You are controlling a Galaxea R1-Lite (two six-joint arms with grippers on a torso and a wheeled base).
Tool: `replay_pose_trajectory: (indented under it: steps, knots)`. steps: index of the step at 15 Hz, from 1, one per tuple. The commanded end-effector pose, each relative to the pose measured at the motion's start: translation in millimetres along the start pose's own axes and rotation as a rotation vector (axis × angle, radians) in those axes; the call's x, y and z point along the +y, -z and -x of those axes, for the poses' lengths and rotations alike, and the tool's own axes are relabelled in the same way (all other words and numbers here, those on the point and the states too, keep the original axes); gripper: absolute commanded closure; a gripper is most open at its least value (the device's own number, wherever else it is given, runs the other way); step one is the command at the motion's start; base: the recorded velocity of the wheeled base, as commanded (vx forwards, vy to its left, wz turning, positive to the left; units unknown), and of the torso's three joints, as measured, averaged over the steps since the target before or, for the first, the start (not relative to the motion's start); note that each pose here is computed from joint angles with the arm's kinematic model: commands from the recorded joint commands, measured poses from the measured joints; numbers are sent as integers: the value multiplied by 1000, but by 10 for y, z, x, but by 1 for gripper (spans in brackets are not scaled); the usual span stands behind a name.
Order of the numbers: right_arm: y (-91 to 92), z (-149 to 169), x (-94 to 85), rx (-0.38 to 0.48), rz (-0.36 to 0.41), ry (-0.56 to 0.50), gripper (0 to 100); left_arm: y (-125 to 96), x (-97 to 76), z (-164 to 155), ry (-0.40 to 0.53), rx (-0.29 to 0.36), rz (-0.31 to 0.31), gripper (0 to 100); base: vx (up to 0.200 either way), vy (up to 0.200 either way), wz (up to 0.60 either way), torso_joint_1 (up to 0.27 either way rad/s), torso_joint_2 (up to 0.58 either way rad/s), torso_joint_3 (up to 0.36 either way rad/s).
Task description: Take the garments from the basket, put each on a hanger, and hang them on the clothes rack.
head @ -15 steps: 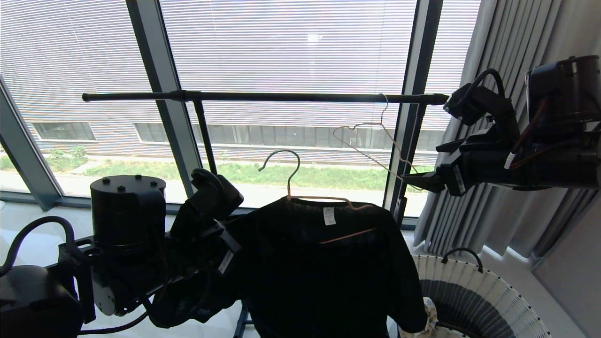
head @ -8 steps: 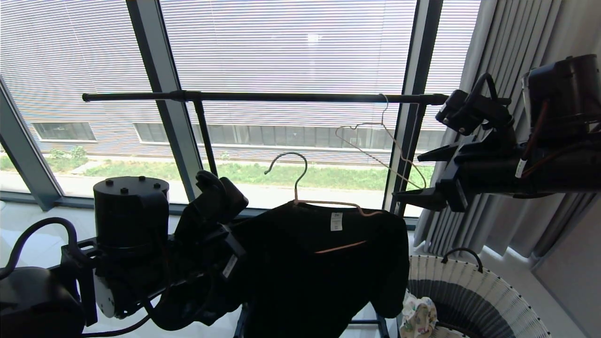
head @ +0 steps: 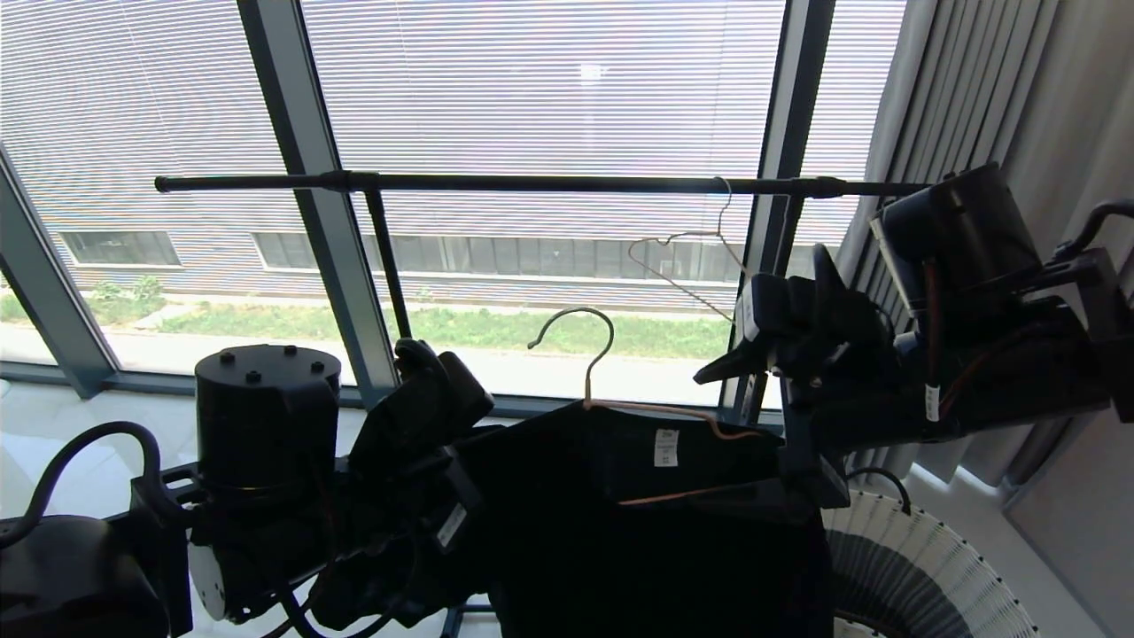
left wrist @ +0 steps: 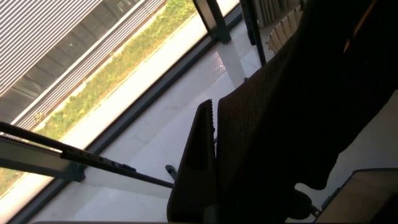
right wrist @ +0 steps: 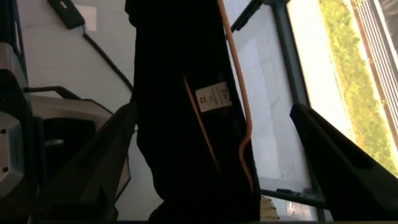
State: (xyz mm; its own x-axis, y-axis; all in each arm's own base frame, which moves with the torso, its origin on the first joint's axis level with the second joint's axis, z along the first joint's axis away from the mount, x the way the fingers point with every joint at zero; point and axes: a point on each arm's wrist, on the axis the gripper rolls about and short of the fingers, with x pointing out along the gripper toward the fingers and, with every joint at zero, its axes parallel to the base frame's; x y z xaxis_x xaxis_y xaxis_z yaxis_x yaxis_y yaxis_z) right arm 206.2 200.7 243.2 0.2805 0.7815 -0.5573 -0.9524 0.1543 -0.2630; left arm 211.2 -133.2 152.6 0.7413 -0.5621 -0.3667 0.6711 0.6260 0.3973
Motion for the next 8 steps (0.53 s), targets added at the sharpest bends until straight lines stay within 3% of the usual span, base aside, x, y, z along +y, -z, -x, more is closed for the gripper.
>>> replay_pose_trajectory:
  steps: [1,8]
  knots:
    - [95,-233,-21,55,0,-40,0,-23,-34,11,11,-10,-6,100,0,0,0,0,0,0]
    - [192,-444,-94,127,-17,-18,0,-91,-108,38,36,-38,-21,100,0,0,0,0,0,0]
